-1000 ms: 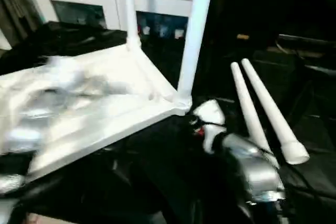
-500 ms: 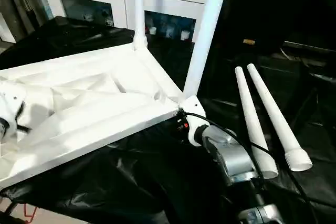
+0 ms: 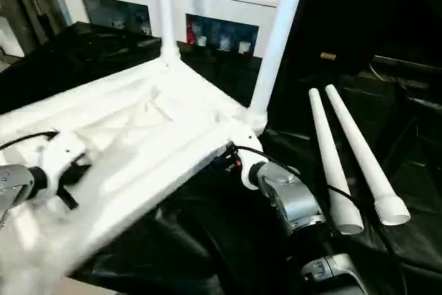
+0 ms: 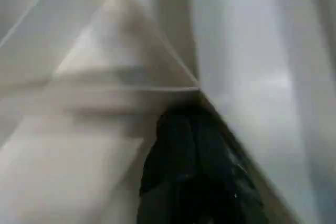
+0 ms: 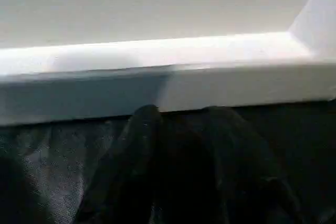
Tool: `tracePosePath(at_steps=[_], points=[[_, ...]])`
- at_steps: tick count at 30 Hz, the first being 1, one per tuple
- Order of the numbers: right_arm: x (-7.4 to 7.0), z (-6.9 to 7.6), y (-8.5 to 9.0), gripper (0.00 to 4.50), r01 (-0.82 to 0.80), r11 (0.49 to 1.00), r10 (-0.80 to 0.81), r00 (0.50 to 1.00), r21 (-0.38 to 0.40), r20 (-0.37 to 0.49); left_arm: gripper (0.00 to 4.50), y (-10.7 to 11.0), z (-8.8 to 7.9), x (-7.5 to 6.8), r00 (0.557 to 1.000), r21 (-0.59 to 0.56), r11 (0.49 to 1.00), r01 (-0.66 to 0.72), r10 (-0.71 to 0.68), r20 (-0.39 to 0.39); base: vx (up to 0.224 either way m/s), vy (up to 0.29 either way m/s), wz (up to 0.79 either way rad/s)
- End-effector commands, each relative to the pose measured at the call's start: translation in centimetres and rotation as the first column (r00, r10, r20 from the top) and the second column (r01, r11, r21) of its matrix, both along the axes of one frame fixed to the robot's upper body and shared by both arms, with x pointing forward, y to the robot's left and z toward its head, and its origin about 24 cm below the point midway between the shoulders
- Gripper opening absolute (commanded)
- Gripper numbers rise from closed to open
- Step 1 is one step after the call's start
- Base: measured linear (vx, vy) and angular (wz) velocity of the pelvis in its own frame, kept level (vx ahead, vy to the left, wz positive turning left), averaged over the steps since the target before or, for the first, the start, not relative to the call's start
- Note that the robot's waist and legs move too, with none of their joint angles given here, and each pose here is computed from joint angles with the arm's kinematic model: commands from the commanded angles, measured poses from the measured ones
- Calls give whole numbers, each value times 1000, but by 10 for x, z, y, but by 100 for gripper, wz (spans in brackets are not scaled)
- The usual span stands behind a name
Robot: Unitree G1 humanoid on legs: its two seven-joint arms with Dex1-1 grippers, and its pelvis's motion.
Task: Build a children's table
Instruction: Rotate table base
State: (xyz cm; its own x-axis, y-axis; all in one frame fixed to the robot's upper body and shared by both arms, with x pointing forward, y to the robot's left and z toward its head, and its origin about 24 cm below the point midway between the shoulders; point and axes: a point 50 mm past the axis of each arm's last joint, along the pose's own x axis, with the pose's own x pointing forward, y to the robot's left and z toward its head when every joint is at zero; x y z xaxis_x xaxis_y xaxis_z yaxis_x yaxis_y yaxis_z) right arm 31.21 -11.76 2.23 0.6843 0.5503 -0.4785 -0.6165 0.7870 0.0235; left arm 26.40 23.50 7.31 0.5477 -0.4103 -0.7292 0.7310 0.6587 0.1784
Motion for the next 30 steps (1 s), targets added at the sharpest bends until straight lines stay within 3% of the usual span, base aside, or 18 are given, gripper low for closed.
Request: tracePosePath(at_steps=[1,6,12,13,17,22,26,29,30], points=[[5,8,5,129,-17,1000,17,999,15,35,0,-29,-1,-2,986,-95,983,159,-164,-42,0,0,0],[6,9,0,91,-5,1000,5,999,6,42,0,-57,4,14,969,-169,956,240,-246,-17,0,0,0],[4,9,-9,24,19,1000,-19,999,-3,49,0,-97,14,51,960,-217,937,275,-258,106,0,0,0],[4,9,-9,24,19,1000,-19,999,-3,49,0,-97,14,51,960,-217,937,275,-258,106,0,0,0],[6,12,-16,6,56,998,-55,996,-10,65,0,-120,17,73,962,-251,935,250,-212,170,0,0,0],[7,19,-26,6,98,995,-96,991,-14,94,0,-127,15,87,967,-229,955,188,-139,214,0,0,0],[9,34,-39,6,194,981,-188,969,-24,159,0,-131,17,89,962,-275,949,155,-82,261,0,0,0],[11,51,-48,6,271,962,-270,941,23,204,0,-130,21,90,938,-310,943,124,-10,348,0,0,0],[10,62,-54,6,297,953,-302,927,58,223,0,-129,25,89,910,-345,934,97,58,411,0,0,0]])
